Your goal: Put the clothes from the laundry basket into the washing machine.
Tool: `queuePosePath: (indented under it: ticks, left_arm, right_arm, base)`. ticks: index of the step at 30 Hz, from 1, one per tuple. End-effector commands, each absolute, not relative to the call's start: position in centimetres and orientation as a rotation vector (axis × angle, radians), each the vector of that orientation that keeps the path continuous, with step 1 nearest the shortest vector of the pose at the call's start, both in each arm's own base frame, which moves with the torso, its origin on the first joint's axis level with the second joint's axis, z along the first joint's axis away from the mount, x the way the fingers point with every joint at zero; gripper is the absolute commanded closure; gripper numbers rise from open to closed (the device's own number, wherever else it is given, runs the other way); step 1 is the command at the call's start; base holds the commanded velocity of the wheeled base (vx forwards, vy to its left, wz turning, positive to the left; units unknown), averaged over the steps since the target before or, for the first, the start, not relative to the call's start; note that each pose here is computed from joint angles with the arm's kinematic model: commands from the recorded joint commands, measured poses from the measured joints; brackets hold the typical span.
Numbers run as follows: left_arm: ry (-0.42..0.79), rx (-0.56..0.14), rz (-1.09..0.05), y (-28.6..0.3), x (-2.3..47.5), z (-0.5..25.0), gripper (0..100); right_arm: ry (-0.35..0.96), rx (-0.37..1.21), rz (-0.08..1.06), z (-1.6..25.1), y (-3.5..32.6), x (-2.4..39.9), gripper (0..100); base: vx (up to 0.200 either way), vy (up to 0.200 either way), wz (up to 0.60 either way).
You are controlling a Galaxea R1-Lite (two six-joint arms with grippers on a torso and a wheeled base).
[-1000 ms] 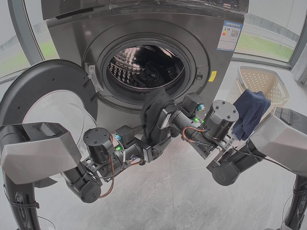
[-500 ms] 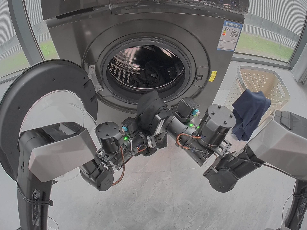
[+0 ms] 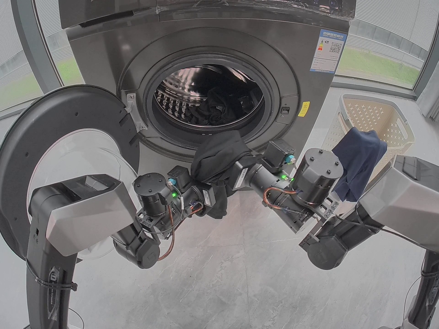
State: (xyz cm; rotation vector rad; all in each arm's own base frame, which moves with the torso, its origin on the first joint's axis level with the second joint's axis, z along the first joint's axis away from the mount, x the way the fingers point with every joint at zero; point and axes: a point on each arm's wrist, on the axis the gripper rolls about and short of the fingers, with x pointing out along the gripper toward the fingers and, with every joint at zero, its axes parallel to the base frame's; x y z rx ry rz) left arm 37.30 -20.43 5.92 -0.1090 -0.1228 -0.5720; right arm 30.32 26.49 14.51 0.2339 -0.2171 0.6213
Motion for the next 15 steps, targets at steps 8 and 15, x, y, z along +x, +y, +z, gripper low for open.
queuePosePath:
  ticks: [8, 15]
  left_arm:
    - [-0.204, -0.153, -0.563, -18.7, 35.4, 11.2, 100]
    - [-0.207, -0.173, -0.572, -18.0, 33.7, 12.7, 100]
  right_arm:
    - [-0.104, 0.181, 0.491, 10.5, 23.4, 33.6, 100]
    - [-0.114, 0.184, 0.517, 10.0, 24.4, 33.3, 100]
  base:
    - [0.000, 0.000, 0.00]
    - [0.000, 0.000, 0.00]
